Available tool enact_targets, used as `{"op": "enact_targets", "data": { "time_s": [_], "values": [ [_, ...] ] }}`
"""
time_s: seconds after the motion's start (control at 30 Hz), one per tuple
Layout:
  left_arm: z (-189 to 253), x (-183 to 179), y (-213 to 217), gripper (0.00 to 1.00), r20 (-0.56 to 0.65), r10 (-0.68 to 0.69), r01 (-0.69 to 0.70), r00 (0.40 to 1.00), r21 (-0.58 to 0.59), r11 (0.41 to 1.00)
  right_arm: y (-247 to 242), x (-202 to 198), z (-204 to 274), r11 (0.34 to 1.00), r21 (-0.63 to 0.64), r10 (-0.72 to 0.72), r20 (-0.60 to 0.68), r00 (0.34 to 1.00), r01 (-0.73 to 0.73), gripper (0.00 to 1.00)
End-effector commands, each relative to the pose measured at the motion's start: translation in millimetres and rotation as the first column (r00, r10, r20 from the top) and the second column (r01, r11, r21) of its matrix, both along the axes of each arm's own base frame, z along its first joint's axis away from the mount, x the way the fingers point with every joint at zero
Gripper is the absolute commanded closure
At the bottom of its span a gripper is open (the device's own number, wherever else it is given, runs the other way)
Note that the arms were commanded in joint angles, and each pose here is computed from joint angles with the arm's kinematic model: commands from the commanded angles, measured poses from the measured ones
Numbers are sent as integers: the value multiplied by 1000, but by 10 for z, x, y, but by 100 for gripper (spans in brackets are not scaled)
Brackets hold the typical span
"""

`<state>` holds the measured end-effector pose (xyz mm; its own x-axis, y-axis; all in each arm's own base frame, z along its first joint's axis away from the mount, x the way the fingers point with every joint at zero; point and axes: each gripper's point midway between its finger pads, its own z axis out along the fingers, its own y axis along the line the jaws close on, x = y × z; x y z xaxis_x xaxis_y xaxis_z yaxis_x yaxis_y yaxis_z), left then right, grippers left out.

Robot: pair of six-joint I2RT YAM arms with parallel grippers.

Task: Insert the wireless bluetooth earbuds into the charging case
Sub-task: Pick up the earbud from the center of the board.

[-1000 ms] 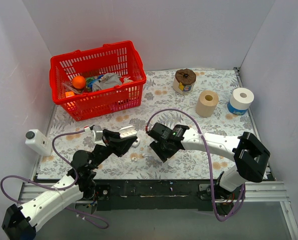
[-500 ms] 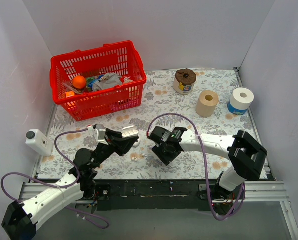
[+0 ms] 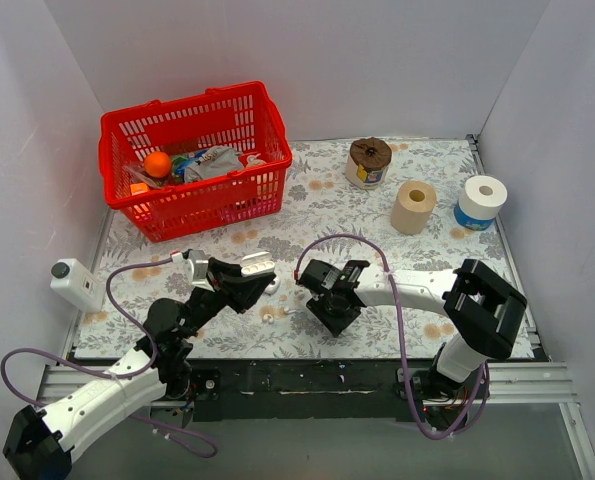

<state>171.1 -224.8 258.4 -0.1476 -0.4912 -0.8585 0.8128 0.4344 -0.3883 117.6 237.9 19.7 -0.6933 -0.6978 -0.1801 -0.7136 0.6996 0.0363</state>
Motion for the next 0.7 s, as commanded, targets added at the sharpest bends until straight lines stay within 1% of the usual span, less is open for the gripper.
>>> {"op": "enact_targets", "data": {
  "time_s": [0.0,0.47,0.67],
  "values": [
    [137,-23,9,100,21,-4,4,1000,-22,1000,24,-22,-22,1000,18,4,-7,1000,-4,55],
    [122,-30,18,100,13,-4,5,1000,-28,1000,38,-17,-99,1000,12,2,-14,1000,-1,60],
    [110,-31,13,100,10,-7,8,1000,-30,1000,51,-13,-101,1000,19,-4,-12,1000,5,68]
  ]
}}
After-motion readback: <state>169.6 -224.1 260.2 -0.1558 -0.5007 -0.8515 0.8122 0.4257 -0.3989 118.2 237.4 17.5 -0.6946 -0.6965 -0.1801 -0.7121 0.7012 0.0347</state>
